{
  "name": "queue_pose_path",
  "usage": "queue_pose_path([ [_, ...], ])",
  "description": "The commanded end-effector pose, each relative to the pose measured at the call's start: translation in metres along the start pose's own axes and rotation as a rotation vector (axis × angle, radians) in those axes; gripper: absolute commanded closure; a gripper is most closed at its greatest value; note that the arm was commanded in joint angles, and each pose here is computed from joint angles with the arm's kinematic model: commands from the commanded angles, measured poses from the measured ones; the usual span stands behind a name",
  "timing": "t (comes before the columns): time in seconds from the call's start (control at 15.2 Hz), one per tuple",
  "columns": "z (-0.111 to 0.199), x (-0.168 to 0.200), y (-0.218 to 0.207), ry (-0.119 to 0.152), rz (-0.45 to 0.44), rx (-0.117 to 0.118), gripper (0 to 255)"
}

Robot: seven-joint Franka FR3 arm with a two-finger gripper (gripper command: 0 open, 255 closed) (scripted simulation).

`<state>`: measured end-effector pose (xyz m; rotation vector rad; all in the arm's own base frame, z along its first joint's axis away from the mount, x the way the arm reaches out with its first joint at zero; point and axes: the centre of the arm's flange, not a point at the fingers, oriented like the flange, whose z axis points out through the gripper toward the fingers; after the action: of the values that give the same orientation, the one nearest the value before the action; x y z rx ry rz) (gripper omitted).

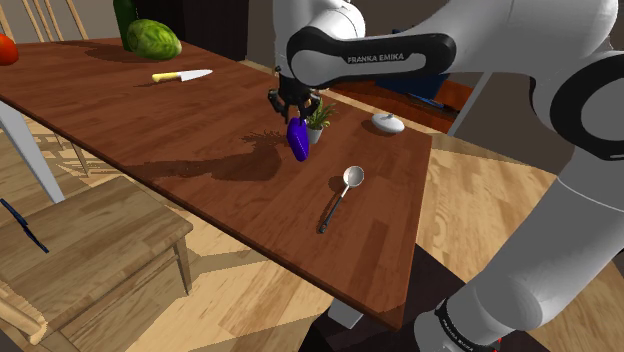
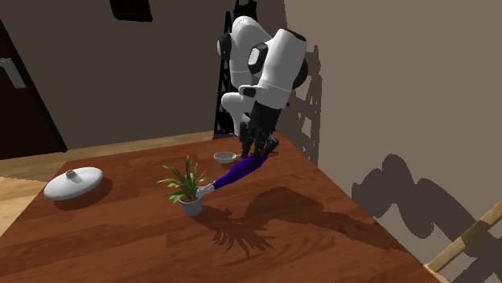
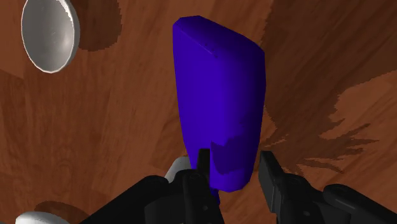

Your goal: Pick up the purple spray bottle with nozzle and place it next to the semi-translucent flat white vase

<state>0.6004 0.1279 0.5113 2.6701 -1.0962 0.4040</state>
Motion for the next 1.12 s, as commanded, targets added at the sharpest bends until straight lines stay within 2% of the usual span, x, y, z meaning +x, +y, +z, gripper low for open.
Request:
queue_pose_path([
  [0.0,-0.009,0.004,0.002,0.0,0.0,0.0,255],
  [1.06,-0.086,0.032,0.01,0.0,0.0,0.0,255],
])
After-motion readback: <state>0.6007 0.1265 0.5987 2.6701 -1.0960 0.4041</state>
